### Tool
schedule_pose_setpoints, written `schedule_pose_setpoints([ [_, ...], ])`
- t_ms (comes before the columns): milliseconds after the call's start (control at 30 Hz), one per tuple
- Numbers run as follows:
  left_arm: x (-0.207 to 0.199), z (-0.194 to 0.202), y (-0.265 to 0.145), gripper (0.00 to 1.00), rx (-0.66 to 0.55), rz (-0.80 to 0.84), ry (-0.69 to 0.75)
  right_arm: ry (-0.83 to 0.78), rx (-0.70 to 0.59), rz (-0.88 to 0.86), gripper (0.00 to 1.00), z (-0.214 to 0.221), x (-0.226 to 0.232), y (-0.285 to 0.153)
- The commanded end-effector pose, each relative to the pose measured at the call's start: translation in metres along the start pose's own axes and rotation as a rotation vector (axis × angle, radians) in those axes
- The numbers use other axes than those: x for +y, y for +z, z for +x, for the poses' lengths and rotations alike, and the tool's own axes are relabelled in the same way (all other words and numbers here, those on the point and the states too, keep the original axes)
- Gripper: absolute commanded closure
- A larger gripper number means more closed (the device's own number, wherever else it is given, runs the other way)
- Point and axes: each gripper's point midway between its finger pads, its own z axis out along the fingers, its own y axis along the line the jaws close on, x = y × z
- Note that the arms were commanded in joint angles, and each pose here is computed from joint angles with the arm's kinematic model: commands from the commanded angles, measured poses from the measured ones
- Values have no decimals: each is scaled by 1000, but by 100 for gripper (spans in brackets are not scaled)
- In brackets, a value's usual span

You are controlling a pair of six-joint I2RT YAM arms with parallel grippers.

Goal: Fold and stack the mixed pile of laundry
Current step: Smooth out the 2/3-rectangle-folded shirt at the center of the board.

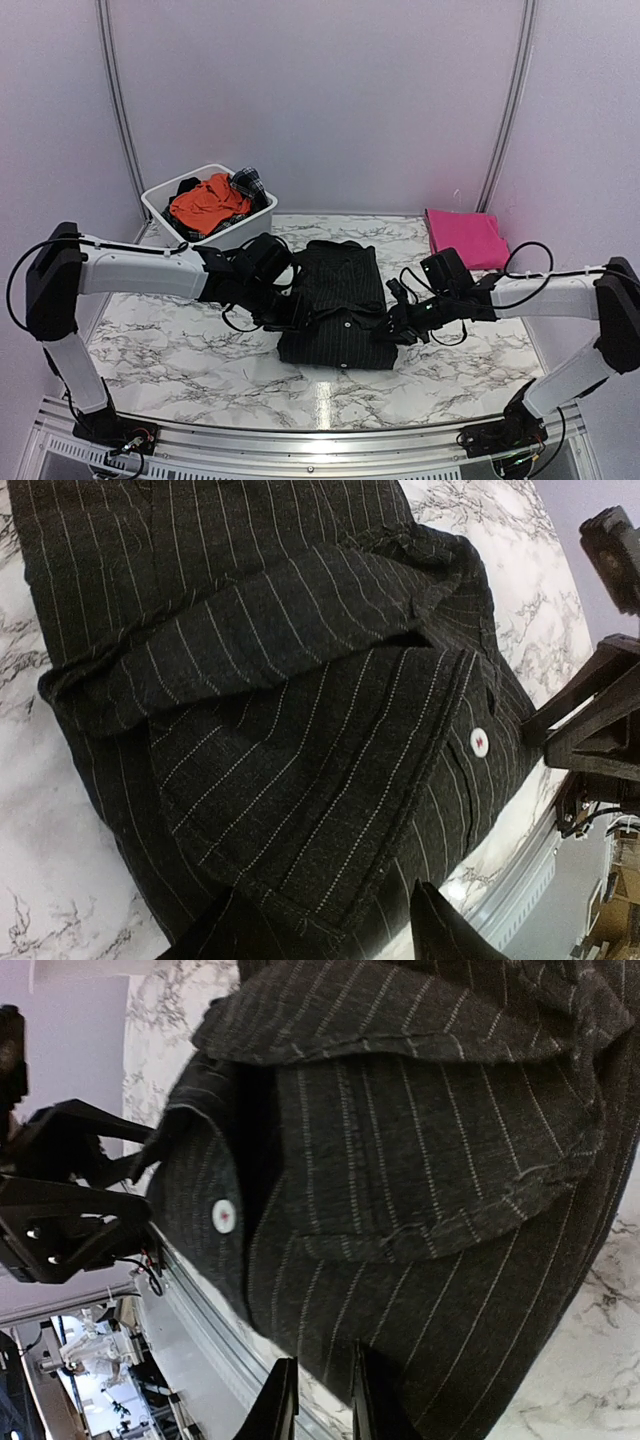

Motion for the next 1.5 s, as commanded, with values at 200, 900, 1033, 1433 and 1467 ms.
schedule_pose_setpoints([
  [200, 8, -18, 3, 43, -26, -28, -30, -98, -46, 124, 88, -53, -8, 28],
  [900, 9, -85, 21, 43, -115, -86, 61, -198, -138, 98, 65, -155, 9, 33],
  [1033, 18, -125, 42, 44, -147, -106, 55, -233, -222, 93, 52, -166, 34, -16],
  [1433, -6, -164, -53, 1, -306, -43, 23, -253, -118, -162, 47, -73, 113, -12],
  [1467, -5, -159, -65, 1, -321, -35, 11, -241, -106, -184, 47, -68, 116, -6],
])
